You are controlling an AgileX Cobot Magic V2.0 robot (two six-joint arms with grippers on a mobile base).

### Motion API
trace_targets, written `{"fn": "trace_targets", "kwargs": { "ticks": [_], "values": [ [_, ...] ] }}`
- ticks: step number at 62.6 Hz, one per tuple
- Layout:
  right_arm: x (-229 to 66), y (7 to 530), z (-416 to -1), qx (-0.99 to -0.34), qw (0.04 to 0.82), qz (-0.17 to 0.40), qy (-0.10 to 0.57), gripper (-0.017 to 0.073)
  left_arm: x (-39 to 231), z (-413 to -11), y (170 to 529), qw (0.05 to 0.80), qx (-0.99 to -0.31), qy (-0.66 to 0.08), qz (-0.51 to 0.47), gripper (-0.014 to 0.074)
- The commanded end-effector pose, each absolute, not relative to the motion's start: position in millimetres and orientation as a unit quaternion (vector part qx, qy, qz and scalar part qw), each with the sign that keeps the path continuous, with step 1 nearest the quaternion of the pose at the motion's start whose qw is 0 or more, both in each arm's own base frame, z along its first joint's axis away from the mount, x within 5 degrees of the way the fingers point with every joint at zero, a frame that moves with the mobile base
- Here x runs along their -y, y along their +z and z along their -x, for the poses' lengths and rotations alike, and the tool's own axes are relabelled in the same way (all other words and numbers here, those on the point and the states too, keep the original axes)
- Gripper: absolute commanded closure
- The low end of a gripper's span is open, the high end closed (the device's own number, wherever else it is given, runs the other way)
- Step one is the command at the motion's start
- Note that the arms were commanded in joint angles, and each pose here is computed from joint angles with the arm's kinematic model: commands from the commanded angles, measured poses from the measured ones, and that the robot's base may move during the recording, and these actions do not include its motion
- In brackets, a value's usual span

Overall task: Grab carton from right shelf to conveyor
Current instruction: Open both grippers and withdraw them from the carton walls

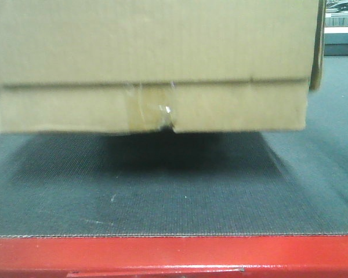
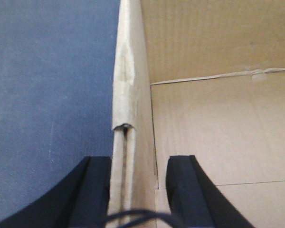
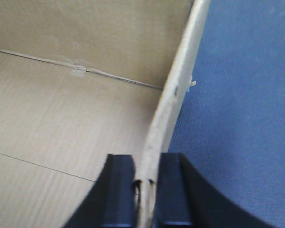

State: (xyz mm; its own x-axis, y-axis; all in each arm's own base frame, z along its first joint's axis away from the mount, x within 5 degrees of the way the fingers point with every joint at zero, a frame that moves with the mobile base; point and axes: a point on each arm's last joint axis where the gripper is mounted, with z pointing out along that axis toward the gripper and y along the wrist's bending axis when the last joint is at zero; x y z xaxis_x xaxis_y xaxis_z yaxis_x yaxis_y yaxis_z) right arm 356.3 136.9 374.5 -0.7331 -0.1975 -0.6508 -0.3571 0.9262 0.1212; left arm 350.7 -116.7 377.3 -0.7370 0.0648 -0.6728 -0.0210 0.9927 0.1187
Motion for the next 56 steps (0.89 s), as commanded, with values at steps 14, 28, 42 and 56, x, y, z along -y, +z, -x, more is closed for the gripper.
{"fn": "trace_targets", "kwargs": {
  "ticks": [14,28,42,56],
  "values": [
    [-137.0,393.4,-357.0,-0.906,0.372,0.153,0.130,-0.0008,118.6,-351.4,386.4,0.386,-0.921,0.050,-0.026,-0.0011],
    [-130.9,432.5,-341.1,-0.888,0.411,0.154,0.137,0.0085,112.4,-337.3,410.5,0.399,-0.915,0.045,-0.025,0.0041],
    [-99.1,470.9,-306.7,-0.875,0.448,0.132,0.128,0.0423,84.5,-304.6,450.5,0.444,-0.894,0.043,-0.030,0.0082],
    [-63.4,478.1,-280.1,-0.874,0.469,0.100,0.082,0.0622,39.0,-274.6,463.4,0.474,-0.880,0.033,0.006,0.0442]
  ]
}}
